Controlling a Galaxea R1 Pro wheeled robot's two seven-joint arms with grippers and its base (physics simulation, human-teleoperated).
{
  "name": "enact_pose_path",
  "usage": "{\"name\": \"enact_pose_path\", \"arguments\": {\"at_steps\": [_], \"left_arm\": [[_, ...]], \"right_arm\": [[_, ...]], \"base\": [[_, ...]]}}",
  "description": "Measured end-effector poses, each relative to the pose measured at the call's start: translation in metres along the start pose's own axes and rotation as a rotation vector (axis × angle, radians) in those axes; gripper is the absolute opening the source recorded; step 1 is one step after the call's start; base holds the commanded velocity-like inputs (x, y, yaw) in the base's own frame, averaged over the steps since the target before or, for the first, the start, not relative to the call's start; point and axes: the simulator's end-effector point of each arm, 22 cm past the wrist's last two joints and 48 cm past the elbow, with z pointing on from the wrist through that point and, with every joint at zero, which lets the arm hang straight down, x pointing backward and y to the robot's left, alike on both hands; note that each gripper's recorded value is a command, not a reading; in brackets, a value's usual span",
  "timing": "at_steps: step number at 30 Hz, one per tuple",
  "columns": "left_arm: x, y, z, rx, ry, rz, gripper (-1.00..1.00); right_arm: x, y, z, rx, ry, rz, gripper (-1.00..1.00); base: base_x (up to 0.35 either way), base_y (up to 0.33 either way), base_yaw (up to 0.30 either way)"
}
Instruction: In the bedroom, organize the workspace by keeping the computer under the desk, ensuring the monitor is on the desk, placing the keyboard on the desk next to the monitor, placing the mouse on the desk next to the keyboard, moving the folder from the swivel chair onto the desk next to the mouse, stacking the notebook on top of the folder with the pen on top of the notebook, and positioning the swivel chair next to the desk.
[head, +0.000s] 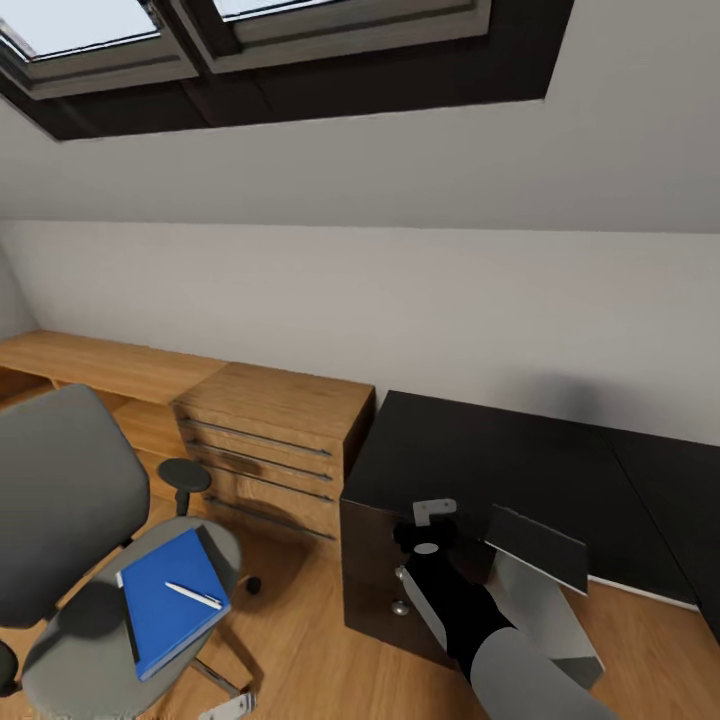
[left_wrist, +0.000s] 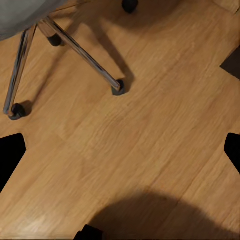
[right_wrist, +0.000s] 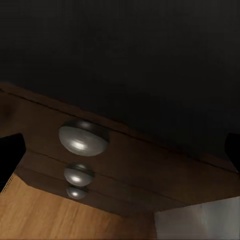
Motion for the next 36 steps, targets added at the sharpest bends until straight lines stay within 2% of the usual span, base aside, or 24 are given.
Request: {"name": "enact_pose_path", "arguments": {"at_steps": [36], "left_arm": [[0.007,0.003,0.002,-0.006,0.015,0.005,1.00]], "right_arm": [[0.011,0.002,0.005,-0.003,0.022,-0.007,1.00]], "base": [[0.000,0.000,0.277]]}}
